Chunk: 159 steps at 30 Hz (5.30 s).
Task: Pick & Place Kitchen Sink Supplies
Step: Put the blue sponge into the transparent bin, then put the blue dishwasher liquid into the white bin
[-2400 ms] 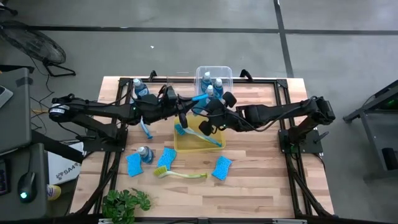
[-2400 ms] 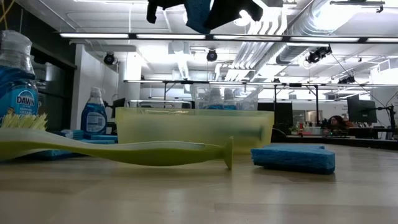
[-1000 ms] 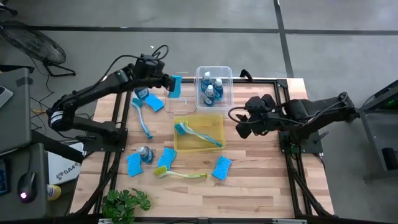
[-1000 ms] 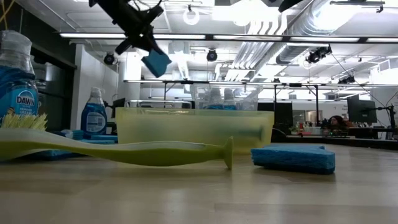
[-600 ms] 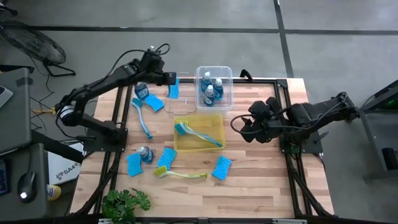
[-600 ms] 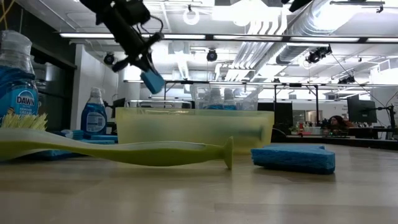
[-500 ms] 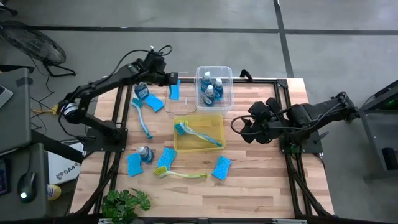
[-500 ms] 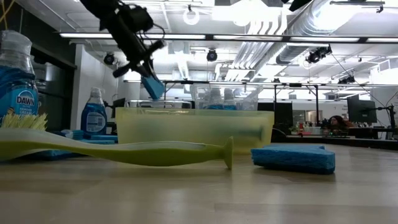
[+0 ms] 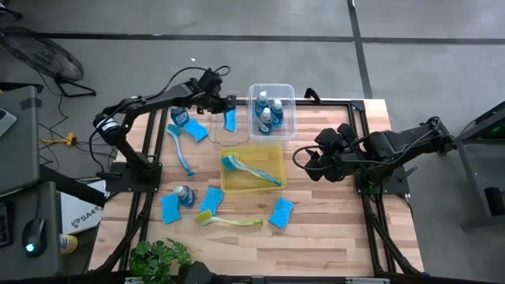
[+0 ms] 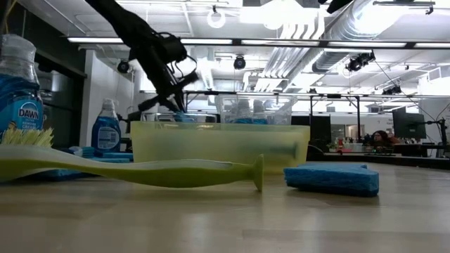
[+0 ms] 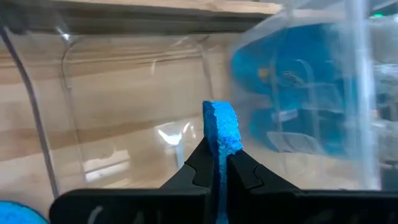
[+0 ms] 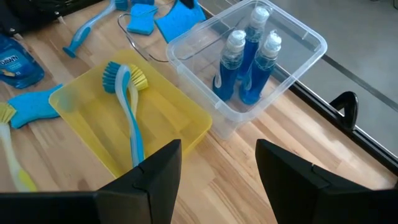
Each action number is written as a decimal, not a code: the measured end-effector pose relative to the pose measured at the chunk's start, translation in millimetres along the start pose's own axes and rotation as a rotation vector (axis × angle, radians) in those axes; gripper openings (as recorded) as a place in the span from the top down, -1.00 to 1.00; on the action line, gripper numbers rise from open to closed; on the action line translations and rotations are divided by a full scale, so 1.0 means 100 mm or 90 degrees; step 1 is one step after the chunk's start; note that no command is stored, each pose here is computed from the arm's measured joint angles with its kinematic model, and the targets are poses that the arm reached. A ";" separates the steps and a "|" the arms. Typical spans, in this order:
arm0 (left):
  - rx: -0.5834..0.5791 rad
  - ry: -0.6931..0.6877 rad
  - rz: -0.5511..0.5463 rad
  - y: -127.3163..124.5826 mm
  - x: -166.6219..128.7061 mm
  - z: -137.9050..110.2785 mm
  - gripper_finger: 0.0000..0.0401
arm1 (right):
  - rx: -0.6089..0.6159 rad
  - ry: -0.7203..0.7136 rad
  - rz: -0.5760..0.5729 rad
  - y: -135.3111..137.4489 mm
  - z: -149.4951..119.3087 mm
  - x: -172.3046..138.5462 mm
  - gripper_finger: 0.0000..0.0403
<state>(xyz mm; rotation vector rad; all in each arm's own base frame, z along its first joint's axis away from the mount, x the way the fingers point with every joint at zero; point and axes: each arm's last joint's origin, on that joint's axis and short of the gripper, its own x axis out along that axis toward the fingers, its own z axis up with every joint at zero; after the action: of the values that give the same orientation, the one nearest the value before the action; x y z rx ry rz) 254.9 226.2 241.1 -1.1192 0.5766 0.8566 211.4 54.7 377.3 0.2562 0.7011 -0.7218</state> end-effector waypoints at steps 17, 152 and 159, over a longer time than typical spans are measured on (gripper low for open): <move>-0.001 0.005 -0.015 -0.11 0.37 -0.12 0.98 | 0.016 0.002 0.001 0.00 0.00 0.00 0.01; 0.272 0.158 0.412 0.85 -0.92 0.26 -0.28 | 0.046 0.040 0.072 0.07 0.01 0.00 0.01; 0.258 0.214 0.418 0.90 -0.78 0.25 -0.26 | 0.025 0.048 0.081 0.08 0.01 0.00 0.01</move>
<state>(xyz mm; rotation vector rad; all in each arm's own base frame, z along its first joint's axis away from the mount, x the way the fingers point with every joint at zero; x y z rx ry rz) 136.3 243.2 262.0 -0.6988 1.3805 1.0478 216.9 59.9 377.8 0.3617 0.7360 -0.6070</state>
